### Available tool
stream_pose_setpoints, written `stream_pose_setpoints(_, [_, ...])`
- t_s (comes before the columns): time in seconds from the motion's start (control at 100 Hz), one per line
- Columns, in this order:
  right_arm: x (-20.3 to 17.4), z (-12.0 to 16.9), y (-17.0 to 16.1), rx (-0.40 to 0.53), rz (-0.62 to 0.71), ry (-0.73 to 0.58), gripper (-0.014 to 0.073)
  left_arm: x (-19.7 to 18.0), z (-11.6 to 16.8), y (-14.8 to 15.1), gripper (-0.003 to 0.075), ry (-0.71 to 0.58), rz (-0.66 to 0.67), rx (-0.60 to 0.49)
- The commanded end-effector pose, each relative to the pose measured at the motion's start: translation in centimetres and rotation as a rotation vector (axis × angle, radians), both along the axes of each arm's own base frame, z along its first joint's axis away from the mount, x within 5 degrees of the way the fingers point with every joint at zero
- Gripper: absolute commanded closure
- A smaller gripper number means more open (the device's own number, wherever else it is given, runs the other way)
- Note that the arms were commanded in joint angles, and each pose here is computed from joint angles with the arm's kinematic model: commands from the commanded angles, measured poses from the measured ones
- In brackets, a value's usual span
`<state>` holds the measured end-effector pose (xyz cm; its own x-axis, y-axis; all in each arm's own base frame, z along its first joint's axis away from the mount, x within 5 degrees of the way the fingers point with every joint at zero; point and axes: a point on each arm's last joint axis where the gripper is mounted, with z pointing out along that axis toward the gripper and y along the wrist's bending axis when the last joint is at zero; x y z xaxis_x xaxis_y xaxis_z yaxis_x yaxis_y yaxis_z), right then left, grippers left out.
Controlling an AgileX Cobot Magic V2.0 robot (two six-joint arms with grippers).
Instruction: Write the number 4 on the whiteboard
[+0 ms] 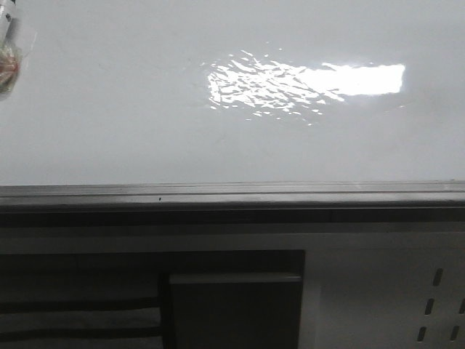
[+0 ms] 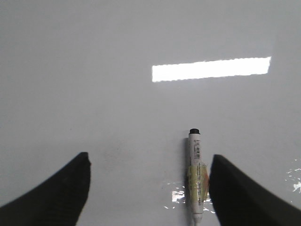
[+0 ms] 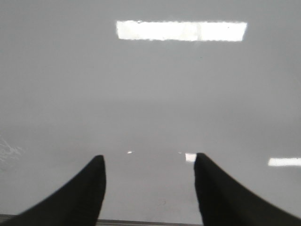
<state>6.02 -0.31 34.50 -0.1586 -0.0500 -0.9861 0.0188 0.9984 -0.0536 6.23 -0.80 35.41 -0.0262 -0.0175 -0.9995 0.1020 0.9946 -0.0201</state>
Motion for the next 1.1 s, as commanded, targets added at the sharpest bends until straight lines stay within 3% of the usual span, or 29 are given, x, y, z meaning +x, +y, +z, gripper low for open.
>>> stream_pose_setpoints(0.0, [0.1,1.8,0.0,-0.027,-0.004,-0.108,0.0137,0.1,1.6,0.1,0.0139,-0.086,0.015,-0.016])
stream_pose_setpoints(0.18, [0.1,1.8,0.0,-0.027,-0.004,-0.108,0.0138,0.1,1.6,0.1,0.0175,-0.086,0.015,-0.016])
stream_pose_setpoints(0.34, [0.1,1.8,0.0,-0.027,-0.003,-0.112,0.0138,0.2,1.4,-0.1,0.0215,-0.069,-0.012,-0.094])
stream_pose_setpoints(0.46, [0.1,1.8,0.0,-0.026,-0.002,-0.112,0.0138,1.2,0.5,-0.3,0.0226,0.028,-0.021,-0.062])
stream_pose_setpoints(0.79, [0.1,1.9,0.1,0.005,0.008,-0.116,0.0138,8.0,-3.4,-1.9,0.0227,0.377,-0.136,0.067])
stream_pose_setpoints(1.09, [0.1,1.9,0.1,0.005,0.008,-0.116,0.0138,13.5,-6.6,-4.5,0.0227,0.461,-0.197,0.092])
